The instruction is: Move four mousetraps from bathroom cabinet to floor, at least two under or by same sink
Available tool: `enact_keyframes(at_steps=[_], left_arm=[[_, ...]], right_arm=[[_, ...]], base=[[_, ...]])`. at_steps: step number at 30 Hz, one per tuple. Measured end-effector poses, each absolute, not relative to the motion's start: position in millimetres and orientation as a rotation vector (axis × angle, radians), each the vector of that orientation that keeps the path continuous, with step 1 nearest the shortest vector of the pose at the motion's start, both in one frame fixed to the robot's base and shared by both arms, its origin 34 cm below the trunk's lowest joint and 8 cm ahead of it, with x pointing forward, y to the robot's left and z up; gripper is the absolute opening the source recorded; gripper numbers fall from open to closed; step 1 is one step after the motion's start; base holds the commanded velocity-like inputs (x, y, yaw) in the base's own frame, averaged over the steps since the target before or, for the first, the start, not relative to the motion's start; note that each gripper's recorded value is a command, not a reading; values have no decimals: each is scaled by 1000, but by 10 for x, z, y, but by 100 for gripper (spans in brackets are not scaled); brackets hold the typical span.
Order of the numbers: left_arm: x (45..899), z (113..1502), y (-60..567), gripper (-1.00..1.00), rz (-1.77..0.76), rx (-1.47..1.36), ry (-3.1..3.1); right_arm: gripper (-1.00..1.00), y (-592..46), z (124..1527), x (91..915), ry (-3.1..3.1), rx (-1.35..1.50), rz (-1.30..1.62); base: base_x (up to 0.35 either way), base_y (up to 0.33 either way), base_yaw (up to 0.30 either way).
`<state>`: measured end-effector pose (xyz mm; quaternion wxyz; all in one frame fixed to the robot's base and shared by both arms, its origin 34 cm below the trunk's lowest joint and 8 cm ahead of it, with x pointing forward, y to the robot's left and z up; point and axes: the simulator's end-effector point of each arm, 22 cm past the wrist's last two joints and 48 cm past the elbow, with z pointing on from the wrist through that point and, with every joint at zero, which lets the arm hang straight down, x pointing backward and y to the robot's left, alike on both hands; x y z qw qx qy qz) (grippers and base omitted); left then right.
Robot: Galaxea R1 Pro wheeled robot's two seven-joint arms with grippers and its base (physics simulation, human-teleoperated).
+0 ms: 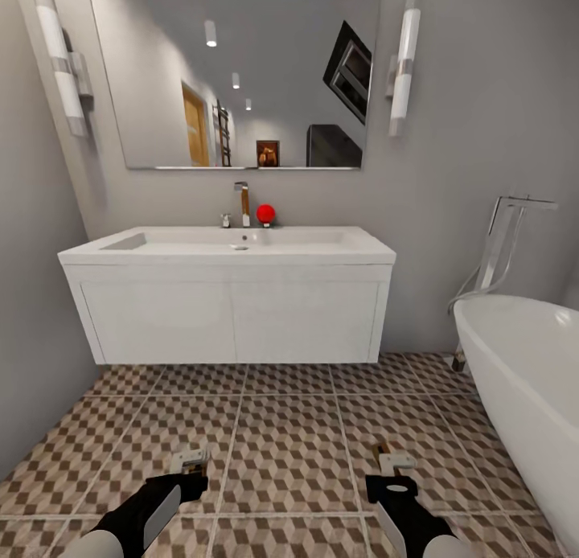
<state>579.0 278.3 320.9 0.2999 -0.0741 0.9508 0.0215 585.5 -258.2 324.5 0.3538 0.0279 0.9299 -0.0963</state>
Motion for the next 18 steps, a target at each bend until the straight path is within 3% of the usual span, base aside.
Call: enact_keyframes(at_steps=[18], left_arm=[[5672,2852,2770,-100,58,-199,2583]], right_arm=[[-100,-2631,2877,5686,2472,73,-319]], base=[[0,0,0]])
